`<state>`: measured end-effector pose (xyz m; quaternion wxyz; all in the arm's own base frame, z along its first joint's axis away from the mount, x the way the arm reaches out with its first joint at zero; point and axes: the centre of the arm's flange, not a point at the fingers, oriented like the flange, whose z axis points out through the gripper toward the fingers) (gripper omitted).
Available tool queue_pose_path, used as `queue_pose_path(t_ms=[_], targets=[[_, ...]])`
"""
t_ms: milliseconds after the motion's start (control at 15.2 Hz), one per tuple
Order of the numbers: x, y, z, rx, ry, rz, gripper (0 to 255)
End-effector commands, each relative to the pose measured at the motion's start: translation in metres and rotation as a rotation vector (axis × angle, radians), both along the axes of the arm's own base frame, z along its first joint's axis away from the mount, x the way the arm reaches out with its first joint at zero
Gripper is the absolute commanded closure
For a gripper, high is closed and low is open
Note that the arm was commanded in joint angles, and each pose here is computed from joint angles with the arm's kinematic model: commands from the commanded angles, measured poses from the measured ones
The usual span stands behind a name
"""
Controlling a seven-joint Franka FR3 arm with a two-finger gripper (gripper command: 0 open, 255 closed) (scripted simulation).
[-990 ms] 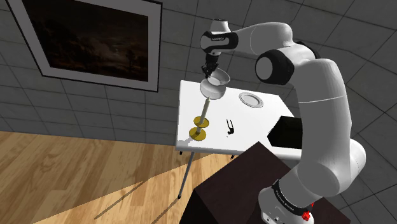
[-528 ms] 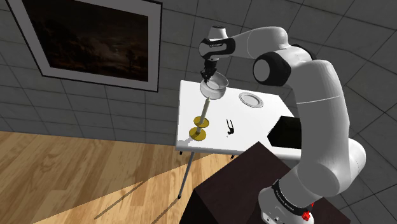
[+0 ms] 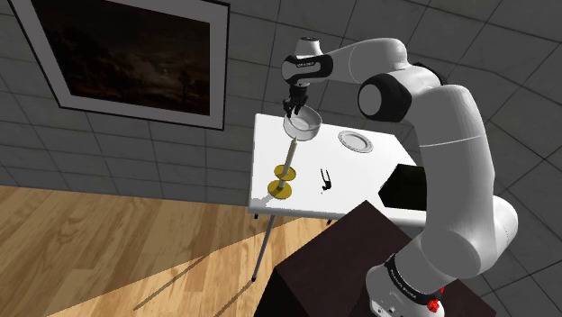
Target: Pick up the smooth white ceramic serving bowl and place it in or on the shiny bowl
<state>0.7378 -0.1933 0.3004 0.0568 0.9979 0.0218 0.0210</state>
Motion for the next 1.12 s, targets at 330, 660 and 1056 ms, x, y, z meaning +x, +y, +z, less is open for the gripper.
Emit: queue_pose_path(t_ms=[330,660,1056], targets=[[-0.001,0.002,0.013,0.000,-0.001,0.000,0],[-0.002,0.006,0.050,0.000,-0.001,0.000,0],[-0.002,0.006,0.050,0.000,-0.001,0.000,0]])
